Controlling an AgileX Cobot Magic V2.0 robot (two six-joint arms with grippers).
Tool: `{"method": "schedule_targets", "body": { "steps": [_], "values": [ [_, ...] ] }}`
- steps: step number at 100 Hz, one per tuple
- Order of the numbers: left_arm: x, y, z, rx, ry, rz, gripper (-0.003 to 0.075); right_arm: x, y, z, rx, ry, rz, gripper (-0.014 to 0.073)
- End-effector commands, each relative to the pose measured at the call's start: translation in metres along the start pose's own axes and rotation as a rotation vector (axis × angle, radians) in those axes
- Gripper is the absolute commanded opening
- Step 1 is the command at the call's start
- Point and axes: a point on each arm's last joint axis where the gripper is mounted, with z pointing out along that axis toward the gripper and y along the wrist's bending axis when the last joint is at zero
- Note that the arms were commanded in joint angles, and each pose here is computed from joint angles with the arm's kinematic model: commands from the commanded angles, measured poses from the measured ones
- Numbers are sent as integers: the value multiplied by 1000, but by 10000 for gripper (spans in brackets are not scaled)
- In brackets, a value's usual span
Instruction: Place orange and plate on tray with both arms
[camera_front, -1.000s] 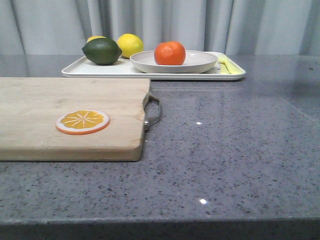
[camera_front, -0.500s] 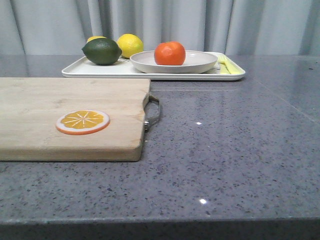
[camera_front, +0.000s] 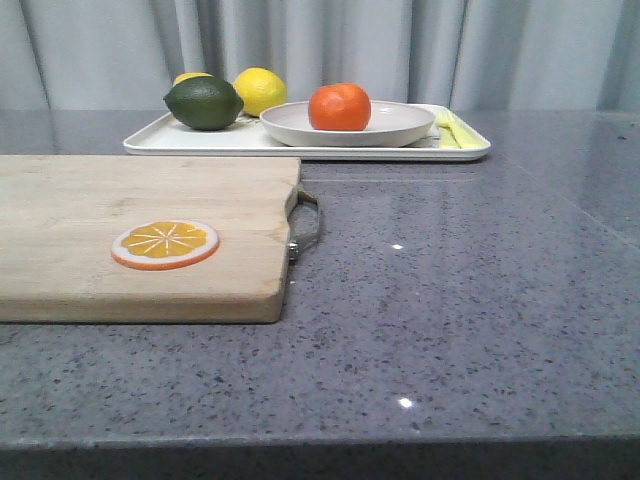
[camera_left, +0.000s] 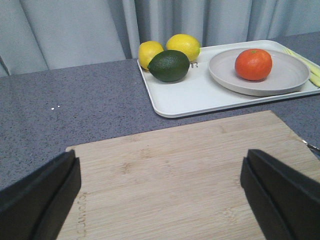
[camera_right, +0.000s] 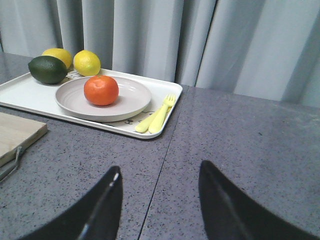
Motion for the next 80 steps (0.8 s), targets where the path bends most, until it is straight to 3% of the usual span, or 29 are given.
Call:
{"method": "schedule_targets", "body": {
  "steps": [1, 16, 26, 53, 58, 80],
  "values": [
    [-15, 2, -3, -25, -97, -24, 619, -15, -4, -3, 49, -111, -9, 370],
    [-15, 2, -3, -25, -97, -24, 610, -17, -5, -3, 58, -127, -9, 368],
    [-15, 2, -3, -25, -97, -24, 528, -18, -6, -3, 65, -141, -9, 321],
    [-15, 2, -3, -25, -97, -24, 59, -19, -7, -3, 72, -154, -9, -91],
    [-15, 2, -3, -25, -97, -24, -22, -19, -7, -3, 72, -154, -7, -97],
    [-15, 2, -3, -25, -97, -24, -20, -19, -7, -3, 72, -154, -7, -102]
  ]
}}
